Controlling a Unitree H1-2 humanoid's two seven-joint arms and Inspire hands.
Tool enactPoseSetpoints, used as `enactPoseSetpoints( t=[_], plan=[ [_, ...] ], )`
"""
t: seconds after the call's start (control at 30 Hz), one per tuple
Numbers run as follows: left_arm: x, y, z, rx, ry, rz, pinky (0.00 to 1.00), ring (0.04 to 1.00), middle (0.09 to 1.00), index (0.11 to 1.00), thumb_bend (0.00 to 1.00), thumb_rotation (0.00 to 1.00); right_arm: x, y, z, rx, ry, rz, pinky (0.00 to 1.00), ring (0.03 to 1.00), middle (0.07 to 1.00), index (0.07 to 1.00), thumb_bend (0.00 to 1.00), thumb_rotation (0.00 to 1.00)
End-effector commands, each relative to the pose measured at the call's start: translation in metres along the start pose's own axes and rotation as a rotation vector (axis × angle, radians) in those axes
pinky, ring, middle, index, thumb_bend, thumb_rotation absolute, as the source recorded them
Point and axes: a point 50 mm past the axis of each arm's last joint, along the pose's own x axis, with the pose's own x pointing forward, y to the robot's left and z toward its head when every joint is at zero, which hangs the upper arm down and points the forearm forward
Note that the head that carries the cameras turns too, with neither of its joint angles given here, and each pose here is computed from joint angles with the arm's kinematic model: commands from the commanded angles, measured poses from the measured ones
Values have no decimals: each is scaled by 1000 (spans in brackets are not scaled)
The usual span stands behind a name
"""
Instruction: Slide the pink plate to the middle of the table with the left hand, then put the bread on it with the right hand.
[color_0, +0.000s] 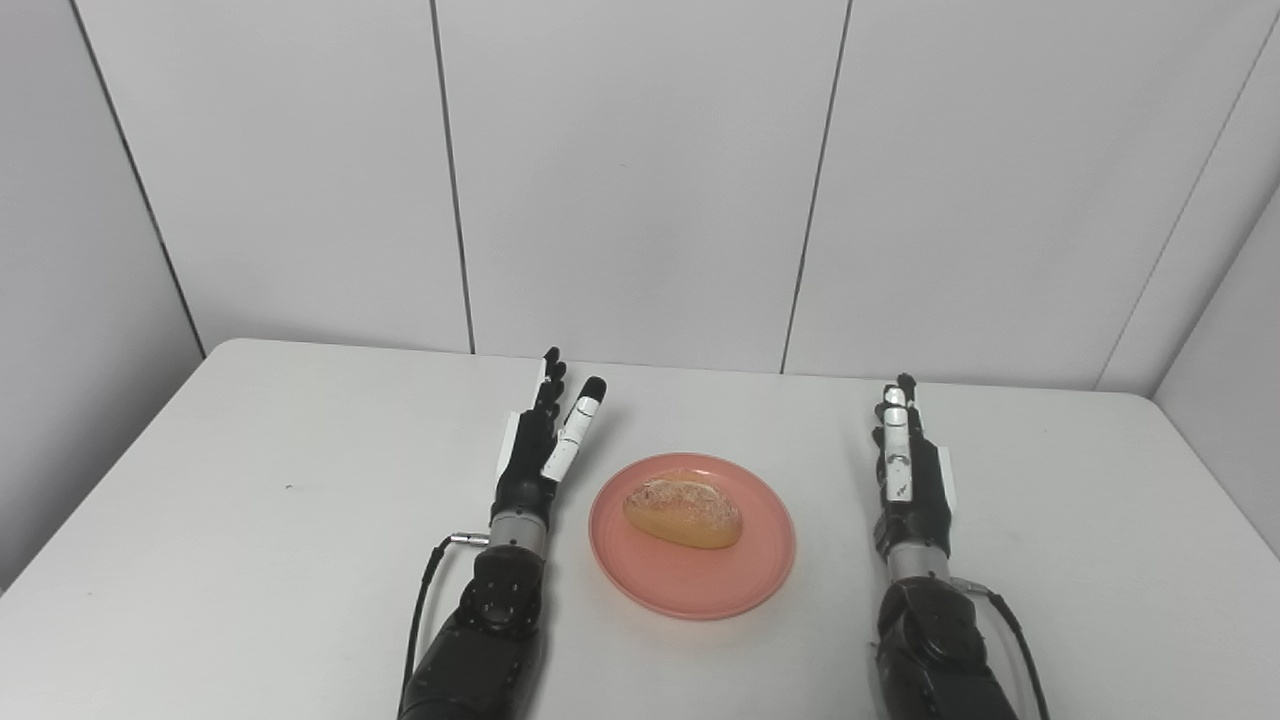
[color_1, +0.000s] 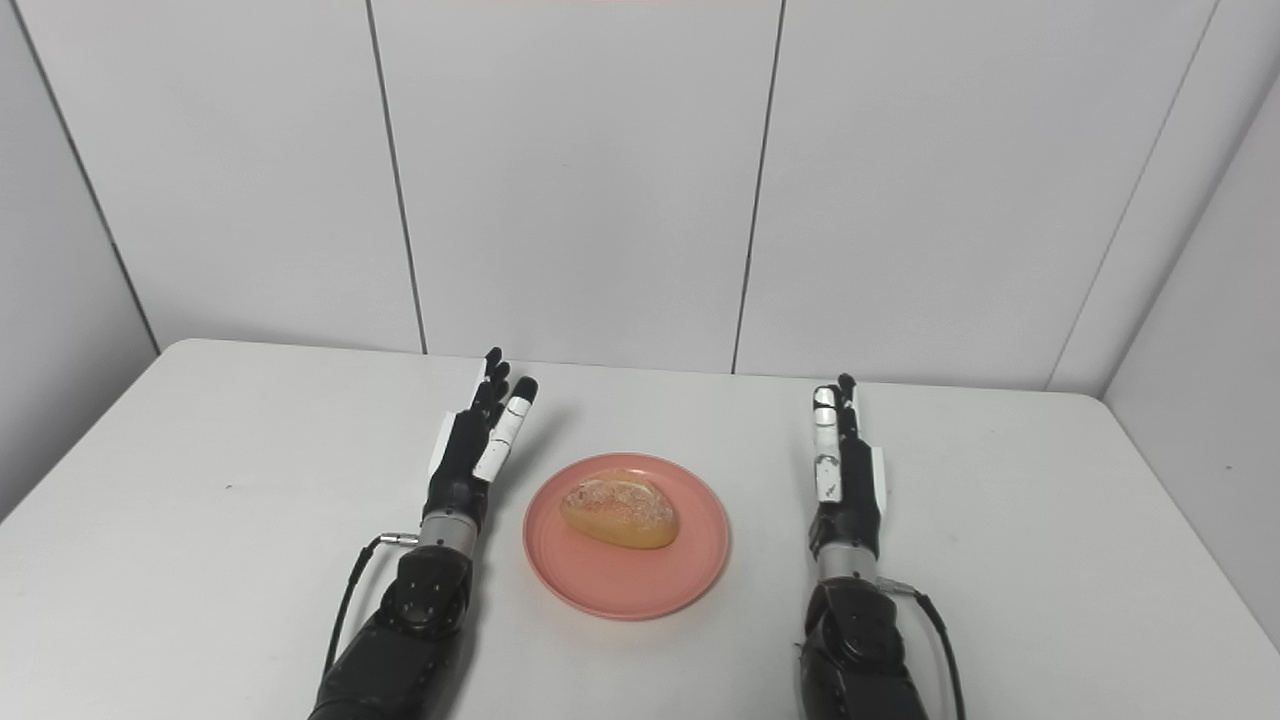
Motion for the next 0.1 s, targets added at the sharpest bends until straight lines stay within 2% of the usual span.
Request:
enactPoseSetpoints(
  t=[0.0,0.07],
  plan=[
    [0,4,-1,-2,1,0,1000,1000,1000,1000,753,914,-4,7,-6,-4,15,13,1000,984,986,998,772,994],
    [1,6,1,-7,-2,0,1000,1000,1000,1000,719,935,-5,8,-7,-14,25,9,1000,988,990,989,774,1000]
  ],
)
